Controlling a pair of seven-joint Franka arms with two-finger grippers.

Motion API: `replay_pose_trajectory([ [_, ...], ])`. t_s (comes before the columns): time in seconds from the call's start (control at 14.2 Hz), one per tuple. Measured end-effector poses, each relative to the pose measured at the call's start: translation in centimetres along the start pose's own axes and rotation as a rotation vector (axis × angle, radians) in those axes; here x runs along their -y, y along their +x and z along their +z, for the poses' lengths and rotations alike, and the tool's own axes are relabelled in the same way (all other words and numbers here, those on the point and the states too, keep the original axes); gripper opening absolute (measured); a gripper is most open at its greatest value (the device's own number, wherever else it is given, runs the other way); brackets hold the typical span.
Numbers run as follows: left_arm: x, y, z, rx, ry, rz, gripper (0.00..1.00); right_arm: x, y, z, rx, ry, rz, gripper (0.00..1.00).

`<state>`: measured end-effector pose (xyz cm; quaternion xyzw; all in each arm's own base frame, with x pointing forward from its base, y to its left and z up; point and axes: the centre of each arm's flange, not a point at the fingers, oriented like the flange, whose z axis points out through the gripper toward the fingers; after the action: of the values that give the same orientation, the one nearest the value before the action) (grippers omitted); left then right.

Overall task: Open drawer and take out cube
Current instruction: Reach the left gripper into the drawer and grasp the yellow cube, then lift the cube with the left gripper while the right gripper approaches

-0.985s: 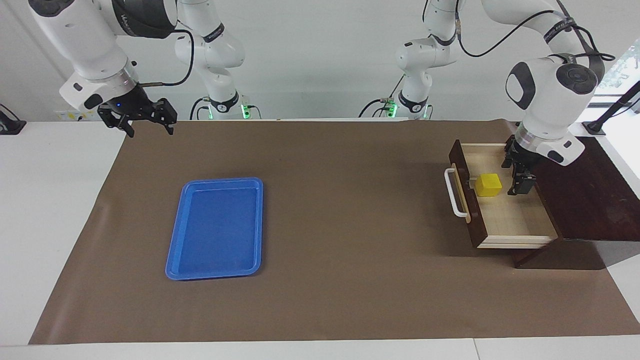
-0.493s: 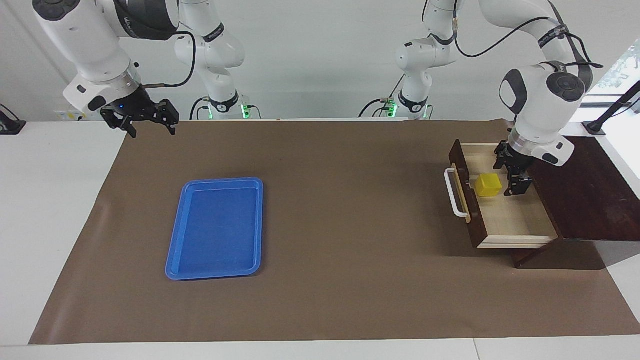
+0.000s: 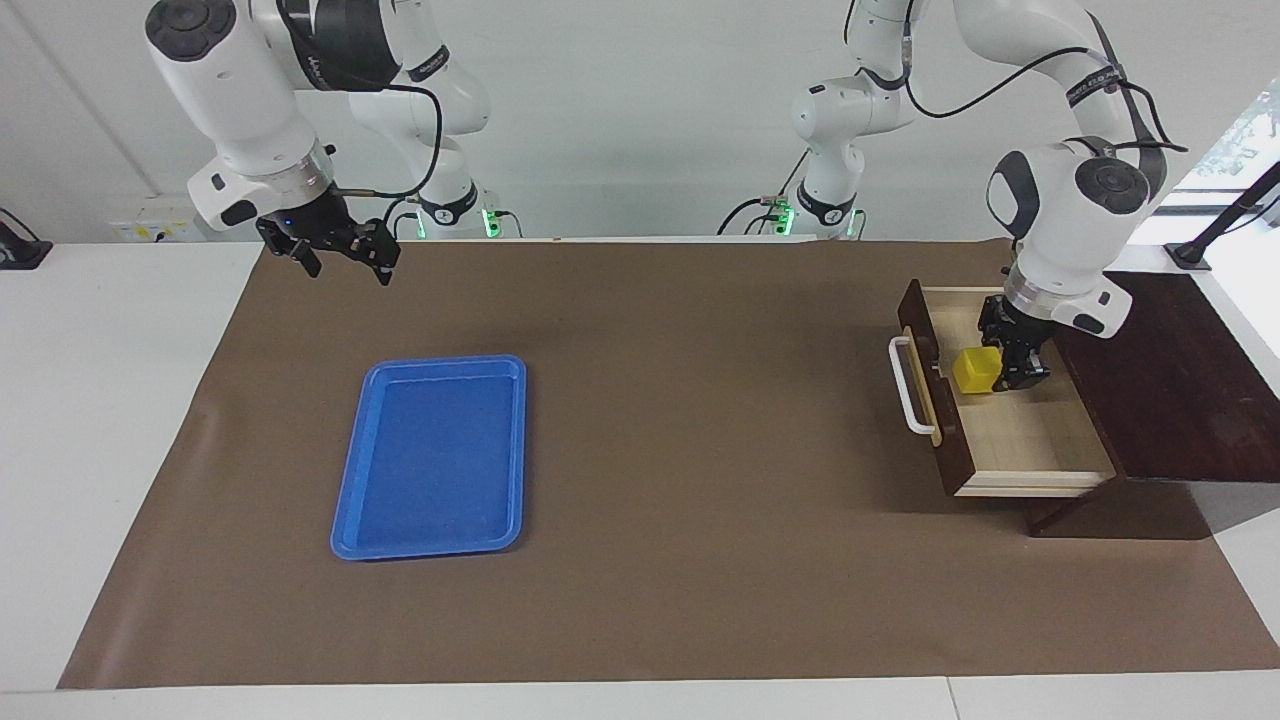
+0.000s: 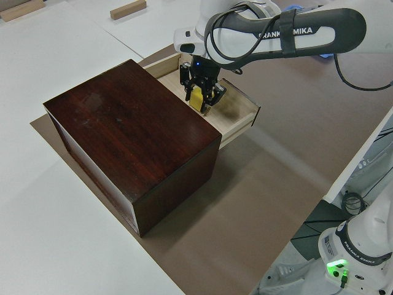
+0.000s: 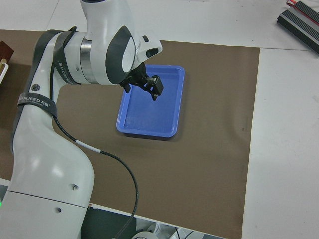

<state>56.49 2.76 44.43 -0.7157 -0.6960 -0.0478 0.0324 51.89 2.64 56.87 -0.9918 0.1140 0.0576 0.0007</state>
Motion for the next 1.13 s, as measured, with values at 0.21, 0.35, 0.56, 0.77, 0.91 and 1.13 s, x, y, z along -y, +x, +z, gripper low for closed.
replay_pose_trajectory([
  [0.21,-1.5,0.0,-5.9,0.05,0.041,-0.033,0.55,2.1,-0.7,0.9,0.037,0.052,0.145,1.0],
  [0.35,-2.1,-2.4,-9.0,0.069,0.041,-0.057,0.55,4.2,-1.0,2.0,0.059,0.093,0.25,1.0],
  [0.56,-1.8,-10.5,-9.9,0.069,0.043,-0.1,0.55,8.5,-0.8,4.4,0.122,0.168,0.418,1.0],
  [0.77,-0.4,-19.7,-9.7,0.064,0.057,-0.137,0.55,13.3,-0.5,6.8,0.197,0.25,0.601,1.0],
  [0.91,1.2,-25.4,-9.1,0.07,0.073,-0.156,0.55,16.7,-0.7,8.2,0.239,0.303,0.702,1.0],
  [1.13,4.5,-33.3,-7.4,0.084,0.08,-0.154,0.55,22.2,-1.5,10.5,0.308,0.37,0.84,1.0],
])
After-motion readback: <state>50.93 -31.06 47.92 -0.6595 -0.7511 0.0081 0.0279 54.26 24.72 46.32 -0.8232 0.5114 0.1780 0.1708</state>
